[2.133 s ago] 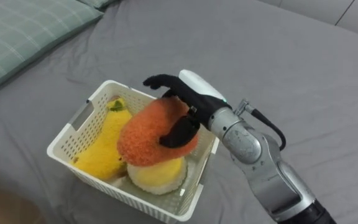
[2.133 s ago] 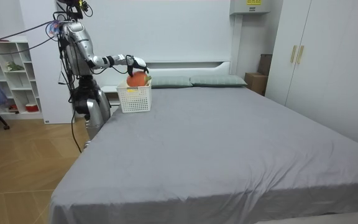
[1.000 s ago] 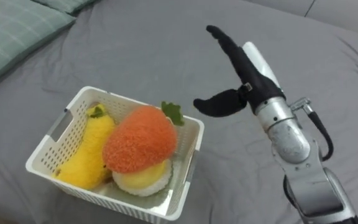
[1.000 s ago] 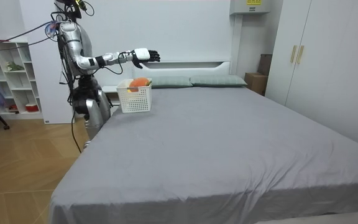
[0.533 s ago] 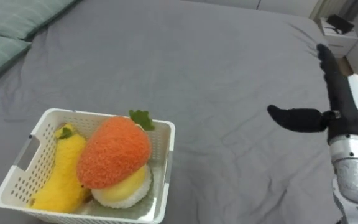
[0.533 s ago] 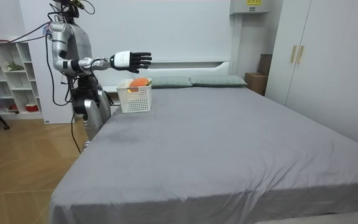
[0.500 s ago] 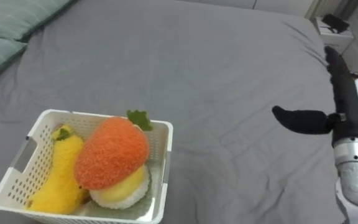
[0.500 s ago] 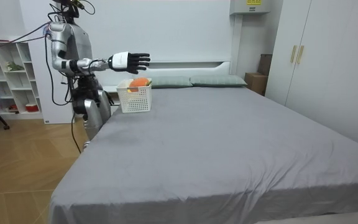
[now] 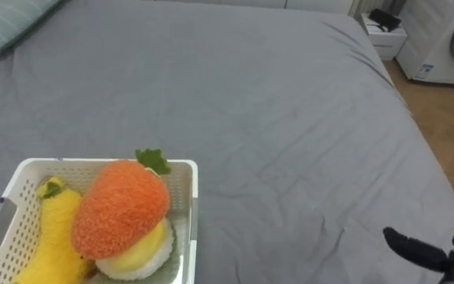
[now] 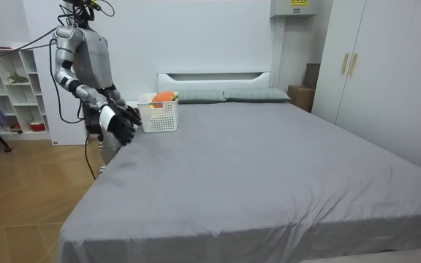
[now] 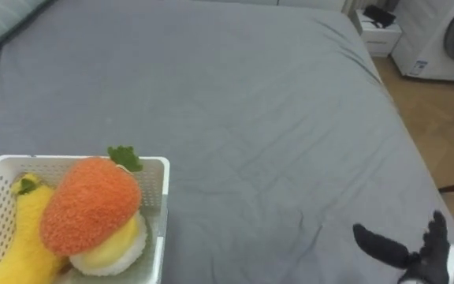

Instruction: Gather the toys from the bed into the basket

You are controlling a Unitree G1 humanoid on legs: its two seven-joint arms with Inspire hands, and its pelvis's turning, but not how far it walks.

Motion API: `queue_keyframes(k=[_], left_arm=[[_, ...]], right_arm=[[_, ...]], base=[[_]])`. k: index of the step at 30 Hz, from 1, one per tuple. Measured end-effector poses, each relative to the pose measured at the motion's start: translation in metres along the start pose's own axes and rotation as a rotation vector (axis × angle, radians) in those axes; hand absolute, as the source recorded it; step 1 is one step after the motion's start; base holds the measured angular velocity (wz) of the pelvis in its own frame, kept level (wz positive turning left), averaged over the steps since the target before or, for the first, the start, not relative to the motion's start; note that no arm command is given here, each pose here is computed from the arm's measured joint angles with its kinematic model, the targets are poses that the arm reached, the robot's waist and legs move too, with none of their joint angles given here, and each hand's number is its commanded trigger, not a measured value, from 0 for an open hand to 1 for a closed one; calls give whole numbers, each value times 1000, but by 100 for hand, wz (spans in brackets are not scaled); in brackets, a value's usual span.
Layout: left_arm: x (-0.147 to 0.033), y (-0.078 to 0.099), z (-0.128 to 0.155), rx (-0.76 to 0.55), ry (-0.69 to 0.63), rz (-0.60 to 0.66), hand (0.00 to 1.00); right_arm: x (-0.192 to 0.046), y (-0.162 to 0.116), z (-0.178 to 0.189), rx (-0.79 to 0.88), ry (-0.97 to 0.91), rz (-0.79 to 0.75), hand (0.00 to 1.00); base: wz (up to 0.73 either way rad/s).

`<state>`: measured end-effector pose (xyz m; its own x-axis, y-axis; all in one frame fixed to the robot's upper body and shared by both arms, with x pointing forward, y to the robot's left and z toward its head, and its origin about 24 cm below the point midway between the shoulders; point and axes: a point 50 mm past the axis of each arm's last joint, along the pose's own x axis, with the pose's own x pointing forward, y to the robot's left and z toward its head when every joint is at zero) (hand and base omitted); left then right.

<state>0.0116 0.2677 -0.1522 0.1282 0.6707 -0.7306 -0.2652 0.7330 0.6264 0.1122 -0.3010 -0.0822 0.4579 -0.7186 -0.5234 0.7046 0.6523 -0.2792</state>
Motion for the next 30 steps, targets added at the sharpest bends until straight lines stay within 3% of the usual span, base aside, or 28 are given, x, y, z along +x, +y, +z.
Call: queue_keyframes(k=[5, 9, 14, 17, 23, 30], left_arm=[[1, 3, -1, -19, 0, 10, 0], [2, 6, -5, -21, 13, 18, 0], [1, 8, -14, -19, 36, -5, 0], [0, 7, -19, -2, 61, -39, 0], [1, 6, -22, 17, 104, -70, 0], [-3, -9, -16, 35, 100, -112, 0]], right_arm=[[-3, -42, -61, 131, 299, -216, 0], [-26, -70, -109, 75, 486, -324, 0], [-49, -87, -142, 37, 646, -388, 0], [-62, -92, -158, 8, 755, -352, 0], [-82, -84, -178, -206, 932, -112, 0], [-62, -55, -163, -339, 876, 49, 0]], base=[[1], [0], [-2], [0], [0], [1]])
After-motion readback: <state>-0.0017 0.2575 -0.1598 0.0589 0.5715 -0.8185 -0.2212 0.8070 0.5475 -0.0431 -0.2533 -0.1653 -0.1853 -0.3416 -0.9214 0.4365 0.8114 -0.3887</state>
